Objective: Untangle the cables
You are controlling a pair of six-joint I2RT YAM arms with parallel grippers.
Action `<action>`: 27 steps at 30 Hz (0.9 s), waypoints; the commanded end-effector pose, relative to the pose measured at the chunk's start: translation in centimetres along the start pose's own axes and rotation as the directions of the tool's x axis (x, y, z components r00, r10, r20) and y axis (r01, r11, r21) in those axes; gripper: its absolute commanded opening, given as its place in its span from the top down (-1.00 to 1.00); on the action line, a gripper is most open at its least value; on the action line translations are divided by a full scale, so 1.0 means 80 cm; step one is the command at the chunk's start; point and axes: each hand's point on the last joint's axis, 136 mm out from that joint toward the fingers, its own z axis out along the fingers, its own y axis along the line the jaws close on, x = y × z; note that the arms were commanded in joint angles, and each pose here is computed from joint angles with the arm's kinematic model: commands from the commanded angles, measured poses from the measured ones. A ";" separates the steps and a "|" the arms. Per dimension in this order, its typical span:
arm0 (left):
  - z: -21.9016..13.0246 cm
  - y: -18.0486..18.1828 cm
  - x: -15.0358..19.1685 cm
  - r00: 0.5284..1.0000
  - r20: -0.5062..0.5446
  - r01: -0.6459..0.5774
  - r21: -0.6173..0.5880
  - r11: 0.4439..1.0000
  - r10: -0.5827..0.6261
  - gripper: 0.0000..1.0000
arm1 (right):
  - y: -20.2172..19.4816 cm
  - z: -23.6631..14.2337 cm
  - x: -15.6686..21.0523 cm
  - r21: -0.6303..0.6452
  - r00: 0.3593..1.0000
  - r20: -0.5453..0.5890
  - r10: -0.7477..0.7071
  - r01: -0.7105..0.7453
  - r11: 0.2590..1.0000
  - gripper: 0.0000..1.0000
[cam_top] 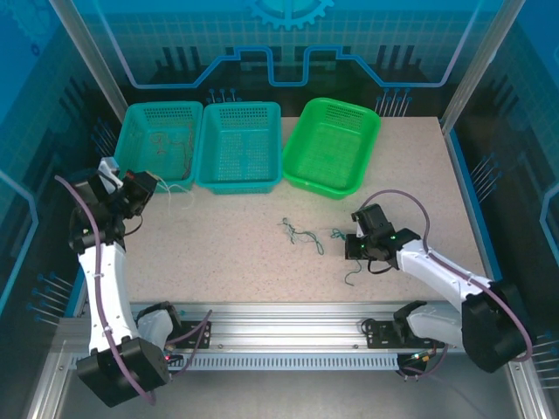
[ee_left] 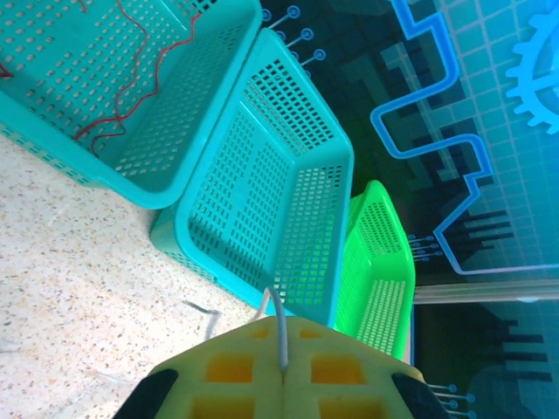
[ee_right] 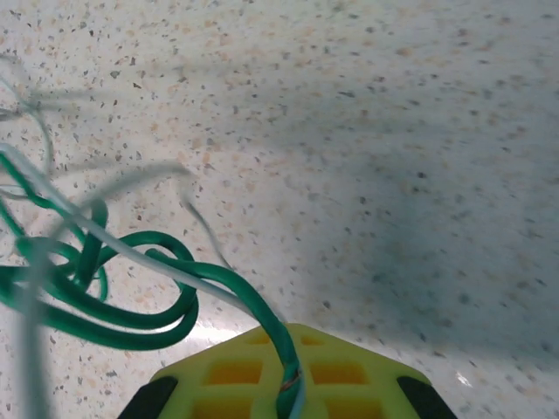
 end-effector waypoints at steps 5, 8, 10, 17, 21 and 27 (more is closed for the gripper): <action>-0.013 -0.094 0.026 0.979 -0.062 -0.177 0.233 0.956 0.196 1.00 | 0.063 -0.017 -0.010 -0.156 0.987 0.023 -0.157 0.158 0.975 0.77; -0.022 -0.142 0.031 0.963 -0.047 -0.241 0.289 0.926 0.265 1.00 | 0.076 -0.024 -0.021 -0.152 0.981 0.056 -0.184 0.191 0.970 0.88; -0.029 -0.181 0.018 0.961 -0.011 -0.256 0.346 0.902 0.277 1.00 | 0.080 -0.027 -0.026 -0.154 0.980 0.071 -0.188 0.197 0.968 0.92; -0.007 -0.278 -0.051 0.941 0.134 -0.338 0.429 0.838 0.311 1.00 | 0.084 -0.027 -0.028 -0.162 0.980 0.068 -0.187 0.196 0.967 1.00; 0.048 -0.301 -0.077 0.943 0.151 -0.333 0.475 0.815 0.298 1.00 | 0.086 -0.032 -0.029 -0.167 0.981 0.075 -0.181 0.191 0.967 1.00; 0.164 -0.283 -0.073 0.954 0.002 -0.271 0.441 0.855 0.301 1.00 | 0.080 -0.040 -0.028 -0.152 0.980 0.091 -0.176 0.189 0.970 1.00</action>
